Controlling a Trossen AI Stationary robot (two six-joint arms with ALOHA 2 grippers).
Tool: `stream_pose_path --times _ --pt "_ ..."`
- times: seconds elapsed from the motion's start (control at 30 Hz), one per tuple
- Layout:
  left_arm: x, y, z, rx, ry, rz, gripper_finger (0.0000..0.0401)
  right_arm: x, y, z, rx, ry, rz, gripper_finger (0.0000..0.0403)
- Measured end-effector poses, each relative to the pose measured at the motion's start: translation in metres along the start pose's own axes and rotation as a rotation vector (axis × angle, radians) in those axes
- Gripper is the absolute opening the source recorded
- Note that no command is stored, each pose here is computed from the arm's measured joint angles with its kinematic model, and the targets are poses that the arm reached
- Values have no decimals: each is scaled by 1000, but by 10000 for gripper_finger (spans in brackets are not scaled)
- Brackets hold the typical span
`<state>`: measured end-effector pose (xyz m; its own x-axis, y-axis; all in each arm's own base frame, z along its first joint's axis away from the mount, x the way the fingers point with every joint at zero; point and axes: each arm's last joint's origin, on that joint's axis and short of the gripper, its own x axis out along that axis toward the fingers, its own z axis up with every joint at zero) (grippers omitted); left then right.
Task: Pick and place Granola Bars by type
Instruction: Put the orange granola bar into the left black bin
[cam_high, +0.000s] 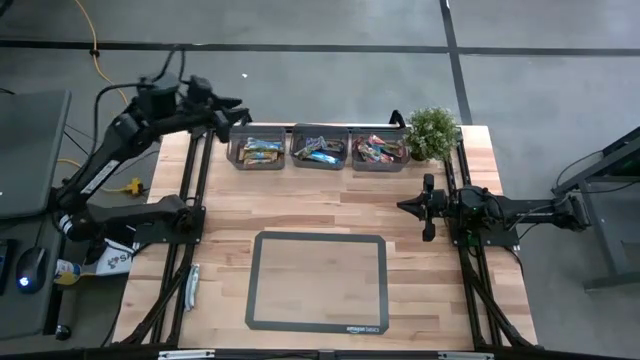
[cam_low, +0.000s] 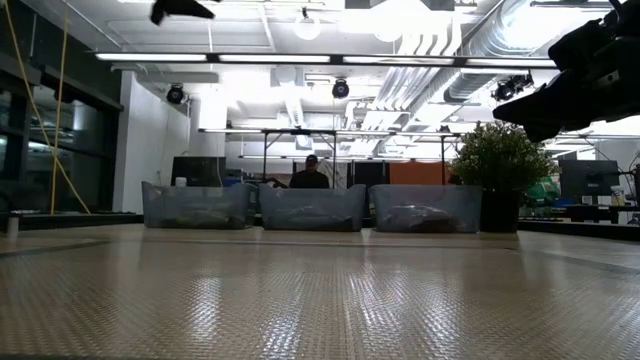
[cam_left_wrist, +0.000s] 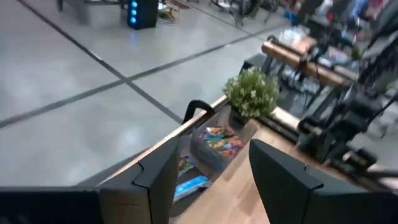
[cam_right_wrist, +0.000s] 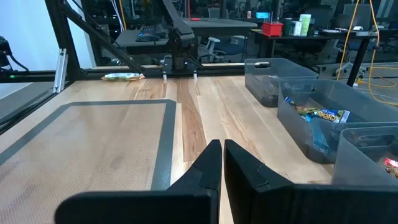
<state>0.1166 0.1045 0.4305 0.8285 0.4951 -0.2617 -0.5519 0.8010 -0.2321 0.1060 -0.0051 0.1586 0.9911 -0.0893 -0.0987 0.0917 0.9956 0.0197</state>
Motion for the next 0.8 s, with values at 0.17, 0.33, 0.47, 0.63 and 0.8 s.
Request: stream_pose_path --times 0.17,0.33,0.47,0.63,0.8 --pt "-23 -6 -4 -127 -8 -47 188 0 0 0 0 0 0 2" --pt "-32 -11 -12 -170 90 -190 188 0 0 0 0 0 0 2" --pt "-34 -12 -24 -197 218 -263 188 0 0 0 0 0 0 3" --pt "-39 -15 -36 -194 357 -399 188 0 0 0 0 0 0 2" --pt "-45 -18 -45 -241 473 -552 188 0 0 0 0 0 0 2"
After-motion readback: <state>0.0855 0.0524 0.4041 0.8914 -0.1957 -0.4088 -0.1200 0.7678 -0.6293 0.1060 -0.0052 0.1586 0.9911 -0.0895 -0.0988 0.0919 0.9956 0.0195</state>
